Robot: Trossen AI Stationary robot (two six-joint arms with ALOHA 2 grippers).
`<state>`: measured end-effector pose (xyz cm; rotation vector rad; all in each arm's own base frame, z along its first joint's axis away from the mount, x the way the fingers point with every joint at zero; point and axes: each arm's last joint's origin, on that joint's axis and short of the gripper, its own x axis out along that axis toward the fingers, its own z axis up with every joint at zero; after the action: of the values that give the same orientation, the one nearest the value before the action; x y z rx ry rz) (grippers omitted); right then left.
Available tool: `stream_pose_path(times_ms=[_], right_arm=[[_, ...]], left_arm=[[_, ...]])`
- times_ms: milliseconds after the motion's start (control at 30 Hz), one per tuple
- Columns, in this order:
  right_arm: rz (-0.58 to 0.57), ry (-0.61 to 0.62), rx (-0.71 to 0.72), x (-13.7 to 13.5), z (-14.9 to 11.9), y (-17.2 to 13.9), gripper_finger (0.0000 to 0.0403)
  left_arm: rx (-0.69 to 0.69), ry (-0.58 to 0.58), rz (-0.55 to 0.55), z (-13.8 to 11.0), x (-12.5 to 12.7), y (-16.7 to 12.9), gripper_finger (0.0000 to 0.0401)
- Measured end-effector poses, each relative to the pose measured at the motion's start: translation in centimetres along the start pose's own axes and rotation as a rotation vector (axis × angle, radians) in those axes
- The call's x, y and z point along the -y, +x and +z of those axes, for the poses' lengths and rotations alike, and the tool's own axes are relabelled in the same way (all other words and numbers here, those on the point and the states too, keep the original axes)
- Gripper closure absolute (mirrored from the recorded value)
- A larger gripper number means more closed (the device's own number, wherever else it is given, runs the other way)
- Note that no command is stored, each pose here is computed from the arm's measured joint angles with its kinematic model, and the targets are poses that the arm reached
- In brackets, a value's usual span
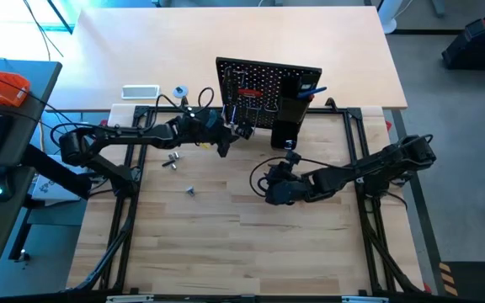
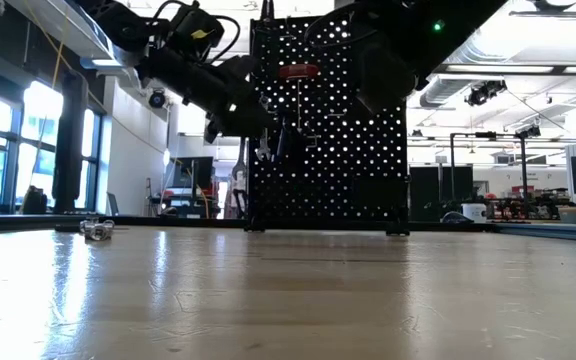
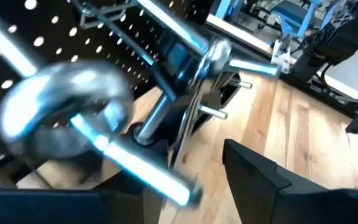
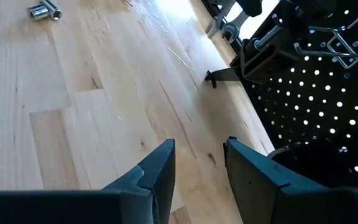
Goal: Hang tools onto peg board
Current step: Put the socket into the bottom black bin on the peg board
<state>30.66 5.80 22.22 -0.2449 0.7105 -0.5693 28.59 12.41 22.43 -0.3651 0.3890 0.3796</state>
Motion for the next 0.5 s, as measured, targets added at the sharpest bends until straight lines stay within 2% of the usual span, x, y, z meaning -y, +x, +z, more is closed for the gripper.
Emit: stream_pose_path(times_ms=[300,500], right_arm=[[0.005,-0.014,0.006,-0.4,-0.1,-0.4,0.0268],[0.024,-0.014,0.000,-0.5,-0.1,-0.4,0.0268]], left_arm=[[-0.052,0.031,-0.015,0.2,1.1,-2.1,0.0238],[-0.149,0.064,-0.020,-0.2,2.1,-4.4,0.0238]])
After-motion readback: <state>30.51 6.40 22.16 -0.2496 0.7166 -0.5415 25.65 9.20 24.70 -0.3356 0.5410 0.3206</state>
